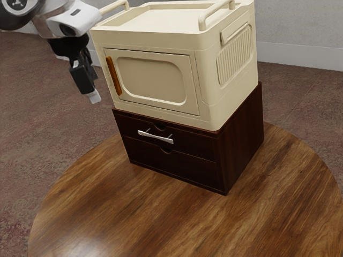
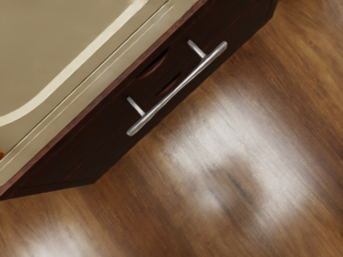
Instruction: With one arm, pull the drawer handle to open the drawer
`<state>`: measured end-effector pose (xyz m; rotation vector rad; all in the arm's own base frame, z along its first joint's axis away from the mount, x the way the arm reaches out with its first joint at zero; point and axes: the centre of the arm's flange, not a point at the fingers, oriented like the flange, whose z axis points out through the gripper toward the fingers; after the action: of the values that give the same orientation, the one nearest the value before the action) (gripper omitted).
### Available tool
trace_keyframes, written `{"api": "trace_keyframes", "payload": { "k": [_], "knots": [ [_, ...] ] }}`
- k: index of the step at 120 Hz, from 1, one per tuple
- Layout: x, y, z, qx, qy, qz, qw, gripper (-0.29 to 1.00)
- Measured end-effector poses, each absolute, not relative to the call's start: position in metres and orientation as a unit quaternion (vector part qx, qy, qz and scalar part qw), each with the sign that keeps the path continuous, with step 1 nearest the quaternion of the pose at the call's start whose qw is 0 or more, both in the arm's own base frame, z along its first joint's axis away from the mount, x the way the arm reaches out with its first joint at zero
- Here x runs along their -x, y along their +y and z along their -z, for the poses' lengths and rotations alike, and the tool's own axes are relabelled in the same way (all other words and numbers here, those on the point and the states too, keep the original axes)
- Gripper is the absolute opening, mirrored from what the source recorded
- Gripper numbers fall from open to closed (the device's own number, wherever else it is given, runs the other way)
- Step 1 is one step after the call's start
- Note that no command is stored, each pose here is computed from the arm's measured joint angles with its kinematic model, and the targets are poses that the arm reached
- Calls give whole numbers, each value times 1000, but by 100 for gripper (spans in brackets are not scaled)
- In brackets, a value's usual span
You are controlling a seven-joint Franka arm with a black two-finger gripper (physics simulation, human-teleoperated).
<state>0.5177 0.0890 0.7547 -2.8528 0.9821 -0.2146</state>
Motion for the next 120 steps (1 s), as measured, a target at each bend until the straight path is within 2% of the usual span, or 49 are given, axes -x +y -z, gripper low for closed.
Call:
{"api": "trace_keyframes", "payload": {
  "k": [36, 52, 66, 82, 98, 120],
  "knots": [
    [-534, 34, -739, 907, 413, 59, 58, 70],
    [-496, 0, -724, 862, 496, 9, 108, 70],
    [-488, -15, -712, 825, 555, 7, 103, 70],
    [-495, -10, -656, 787, 611, 30, 81, 70],
    [-513, -27, -638, 736, 665, 77, 102, 70],
    [-532, 13, -632, 718, 676, 111, 123, 70]
  ]
}}
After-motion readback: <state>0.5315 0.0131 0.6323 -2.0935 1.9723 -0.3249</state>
